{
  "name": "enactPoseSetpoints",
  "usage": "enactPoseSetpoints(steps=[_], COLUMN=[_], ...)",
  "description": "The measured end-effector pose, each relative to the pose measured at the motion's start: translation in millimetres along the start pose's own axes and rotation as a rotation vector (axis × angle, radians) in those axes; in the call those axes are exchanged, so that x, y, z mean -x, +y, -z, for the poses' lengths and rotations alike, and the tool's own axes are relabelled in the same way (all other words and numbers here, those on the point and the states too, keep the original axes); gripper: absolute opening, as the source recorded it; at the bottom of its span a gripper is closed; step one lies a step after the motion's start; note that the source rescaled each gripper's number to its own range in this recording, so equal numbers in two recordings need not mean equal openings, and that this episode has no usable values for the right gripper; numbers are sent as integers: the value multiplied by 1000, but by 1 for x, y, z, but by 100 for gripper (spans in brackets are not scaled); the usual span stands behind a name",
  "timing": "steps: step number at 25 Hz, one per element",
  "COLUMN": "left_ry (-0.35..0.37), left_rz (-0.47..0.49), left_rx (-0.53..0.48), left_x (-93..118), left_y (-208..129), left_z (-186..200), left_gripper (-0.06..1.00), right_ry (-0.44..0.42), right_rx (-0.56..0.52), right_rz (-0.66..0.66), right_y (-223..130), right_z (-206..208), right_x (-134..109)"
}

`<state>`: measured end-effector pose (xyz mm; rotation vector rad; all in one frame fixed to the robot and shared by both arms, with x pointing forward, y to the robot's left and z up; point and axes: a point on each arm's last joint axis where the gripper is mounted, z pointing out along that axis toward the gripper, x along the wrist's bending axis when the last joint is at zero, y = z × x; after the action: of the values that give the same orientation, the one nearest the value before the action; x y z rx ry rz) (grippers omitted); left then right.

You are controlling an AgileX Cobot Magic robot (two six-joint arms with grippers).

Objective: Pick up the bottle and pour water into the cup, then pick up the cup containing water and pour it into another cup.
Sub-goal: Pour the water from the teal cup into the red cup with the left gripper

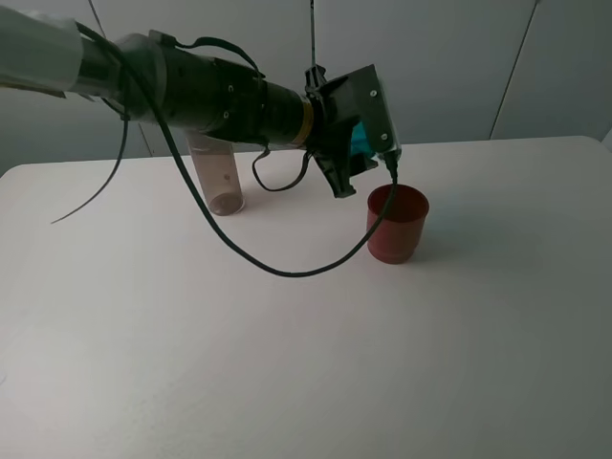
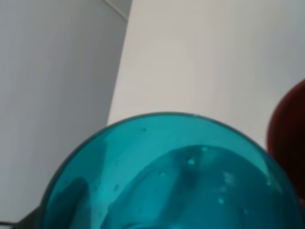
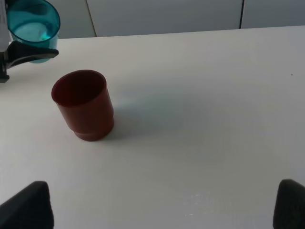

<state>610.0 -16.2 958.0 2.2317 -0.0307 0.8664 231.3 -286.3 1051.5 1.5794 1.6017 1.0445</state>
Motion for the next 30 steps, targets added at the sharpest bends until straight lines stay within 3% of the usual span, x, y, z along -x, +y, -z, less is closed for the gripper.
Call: enactPoseSetpoints(steps=[16, 30], left_ry=[14, 16], left_rz=[-47, -169], left_rx=[4, -18], left_x=[-1, 8], left_y=[8, 16], left_z=[0, -2], left_gripper=[8, 7], right_ry=[0, 0], right_rx=[0, 0], right_rz=[0, -6], right_y=[0, 0], right_z=[0, 0], right_x=[0, 0])
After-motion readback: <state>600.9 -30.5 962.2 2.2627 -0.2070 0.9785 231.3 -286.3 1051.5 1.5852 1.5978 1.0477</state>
